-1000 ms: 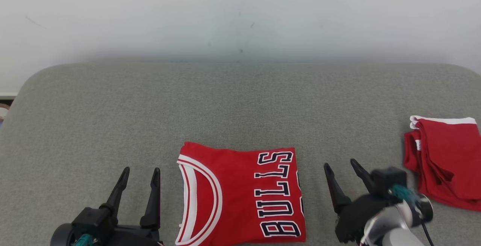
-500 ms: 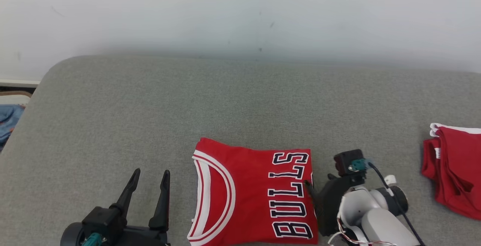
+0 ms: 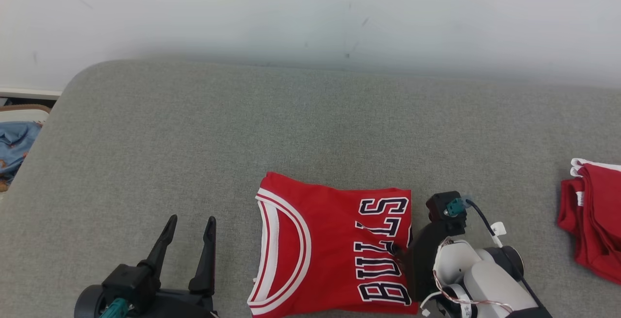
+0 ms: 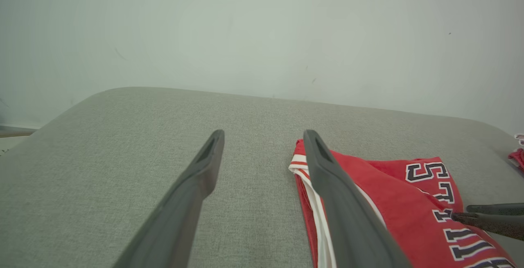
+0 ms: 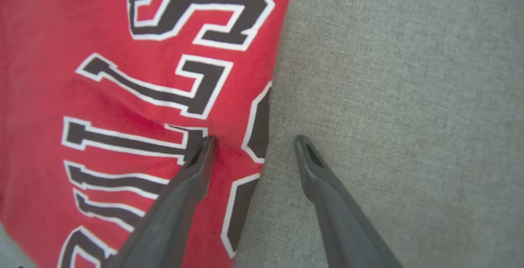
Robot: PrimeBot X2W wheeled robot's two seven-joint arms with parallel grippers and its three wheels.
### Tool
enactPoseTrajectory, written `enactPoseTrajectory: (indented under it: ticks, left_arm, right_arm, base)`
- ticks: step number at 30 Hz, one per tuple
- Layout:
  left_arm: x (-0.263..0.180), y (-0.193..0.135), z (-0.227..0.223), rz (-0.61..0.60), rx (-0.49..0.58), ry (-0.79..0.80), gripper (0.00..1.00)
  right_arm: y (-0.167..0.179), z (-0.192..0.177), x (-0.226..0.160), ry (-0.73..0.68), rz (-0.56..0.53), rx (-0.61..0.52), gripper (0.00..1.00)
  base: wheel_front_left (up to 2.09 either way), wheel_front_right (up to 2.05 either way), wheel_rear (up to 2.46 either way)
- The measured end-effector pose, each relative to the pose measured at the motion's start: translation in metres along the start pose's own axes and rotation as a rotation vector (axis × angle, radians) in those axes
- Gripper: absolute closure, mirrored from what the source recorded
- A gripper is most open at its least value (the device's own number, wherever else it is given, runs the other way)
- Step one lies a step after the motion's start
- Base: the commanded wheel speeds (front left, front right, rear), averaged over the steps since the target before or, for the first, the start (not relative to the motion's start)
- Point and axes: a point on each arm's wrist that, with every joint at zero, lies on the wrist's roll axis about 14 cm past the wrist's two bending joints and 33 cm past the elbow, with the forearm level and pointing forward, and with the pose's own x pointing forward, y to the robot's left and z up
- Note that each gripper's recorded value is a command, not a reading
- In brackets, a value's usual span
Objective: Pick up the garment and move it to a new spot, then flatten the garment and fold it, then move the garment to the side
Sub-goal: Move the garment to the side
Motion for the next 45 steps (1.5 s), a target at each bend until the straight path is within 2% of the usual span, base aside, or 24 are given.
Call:
enactPoseTrajectory:
  ticks: [2, 3, 4, 6, 10, 12, 19, 24, 27, 34, 45]
  left_arm:
    - [0.0, -0.001, -0.001, -0.001, -0.001, 0.002, 0.0]
    - [0.001, -0.002, -0.001, -0.003, -0.002, 0.004, 0.0]
    - [0.001, -0.002, -0.002, -0.005, -0.003, 0.005, 0.0]
    - [0.001, -0.003, -0.002, -0.007, -0.003, 0.006, 0.0]
    - [0.002, -0.003, -0.003, -0.007, -0.004, 0.01, 0.0]
    - [0.002, -0.003, -0.004, -0.006, -0.004, 0.011, 0.0]
    - [0.005, -0.003, -0.003, -0.007, -0.004, 0.01, 0.0]
    - [0.007, -0.001, -0.003, -0.003, -0.009, 0.008, 0.0]
    - [0.009, -0.003, -0.004, -0.008, -0.01, 0.009, 0.0]
    - [0.013, -0.01, -0.005, -0.027, -0.016, 0.007, 0.0]
    - [0.019, -0.026, -0.012, -0.075, -0.025, 0.027, 0.0]
  right_arm:
    - [0.0, 0.0, 0.001, 0.007, 0.003, 0.005, 0.0]
    - [0.001, 0.001, 0.001, 0.008, 0.004, 0.006, 0.03]
    - [0.001, 0.002, 0.002, 0.013, 0.006, 0.006, 0.25]
    - [0.002, 0.003, 0.002, 0.02, 0.008, 0.007, 0.58]
    - [0.004, 0.002, 0.004, 0.037, 0.017, 0.012, 0.78]
    - [0.005, 0.002, 0.005, 0.044, 0.02, 0.008, 1.0]
    - [0.007, 0.007, 0.004, 0.043, 0.033, 0.023, 1.0]
    - [-0.003, 0.04, -0.005, -0.047, 0.022, 0.019, 1.0]
    - [-0.021, 0.064, -0.014, -0.112, -0.012, 0.009, 1.0]
    - [-0.084, 0.083, -0.038, -0.152, -0.155, -0.019, 1.0]
    - [-0.13, 0.117, -0.081, -0.252, -0.259, -0.029, 1.0]
  base:
    - [0.0, 0.0, 0.0]
    - [0.0, 0.0, 0.0]
    - [0.0, 0.0, 0.0]
    - [0.0, 0.0, 0.0]
    - [0.0, 0.0, 0.0]
    - [0.0, 0.0, 0.0]
    - [0.0, 0.0, 0.0]
    - [0.0, 0.0, 0.0]
    - [0.0, 0.0, 0.0]
    - [0.0, 0.0, 0.0]
    - [0.0, 0.0, 0.0]
